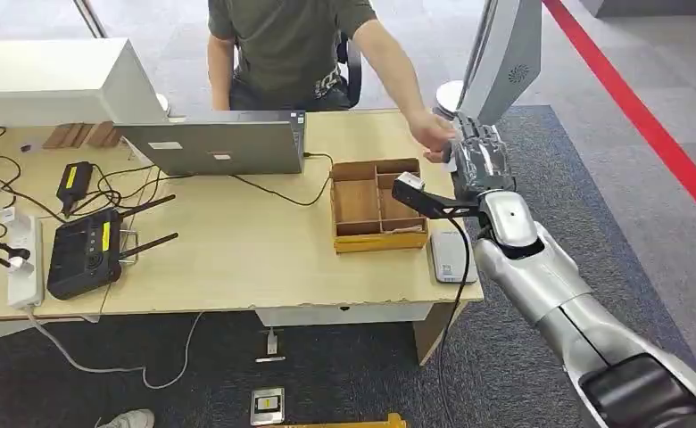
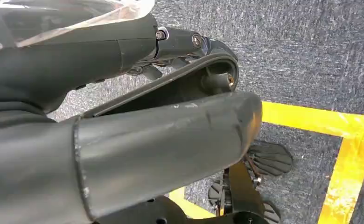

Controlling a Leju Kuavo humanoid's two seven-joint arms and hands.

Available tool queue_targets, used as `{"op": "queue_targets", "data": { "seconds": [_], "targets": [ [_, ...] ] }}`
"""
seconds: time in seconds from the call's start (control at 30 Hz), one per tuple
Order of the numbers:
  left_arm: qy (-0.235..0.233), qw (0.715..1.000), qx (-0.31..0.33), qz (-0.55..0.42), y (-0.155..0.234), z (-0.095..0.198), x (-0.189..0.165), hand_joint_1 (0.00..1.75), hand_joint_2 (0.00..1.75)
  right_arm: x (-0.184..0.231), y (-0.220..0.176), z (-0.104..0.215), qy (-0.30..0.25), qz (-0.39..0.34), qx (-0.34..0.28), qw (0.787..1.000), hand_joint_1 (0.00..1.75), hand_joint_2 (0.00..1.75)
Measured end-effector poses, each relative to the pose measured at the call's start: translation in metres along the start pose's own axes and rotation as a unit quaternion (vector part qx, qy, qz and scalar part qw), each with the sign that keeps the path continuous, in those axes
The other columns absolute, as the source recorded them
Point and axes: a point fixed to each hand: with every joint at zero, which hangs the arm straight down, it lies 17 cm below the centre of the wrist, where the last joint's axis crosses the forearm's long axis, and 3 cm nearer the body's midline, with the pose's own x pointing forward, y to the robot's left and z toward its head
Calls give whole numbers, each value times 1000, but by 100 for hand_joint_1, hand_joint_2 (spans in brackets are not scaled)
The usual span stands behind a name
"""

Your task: Pass the card to the sensor for recognition and then transmit it.

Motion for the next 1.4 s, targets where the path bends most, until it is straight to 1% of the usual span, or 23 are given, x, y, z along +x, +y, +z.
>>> {"op": "queue_targets", "data": {
  "seconds": [0.37, 0.83, 1.07, 1.3, 1.4],
  "targets": [
    [-8, 1000, -10, -9, -4, 1, 2, 0, 0, -4, 12, 8, 3, 0, 9, 1000, 175, 175],
    [-10, 1000, -12, -11, -4, 1, 2, 0, 0, -13, 19, 12, 8, 5, 16, 1000, 175, 175],
    [-2, 1000, -6, -5, -2, 0, 0, 0, 0, -29, 43, 29, 16, 13, 32, 999, 175, 175],
    [5, 1000, 4, -2, 7, -1, -2, 0, 0, -54, 77, 52, 40, 17, 56, 998, 175, 175],
    [6, 1000, 9, 5, 10, -1, -2, 0, 0, -59, 91, 61, 40, 21, 67, 997, 175, 175]
  ]
}}
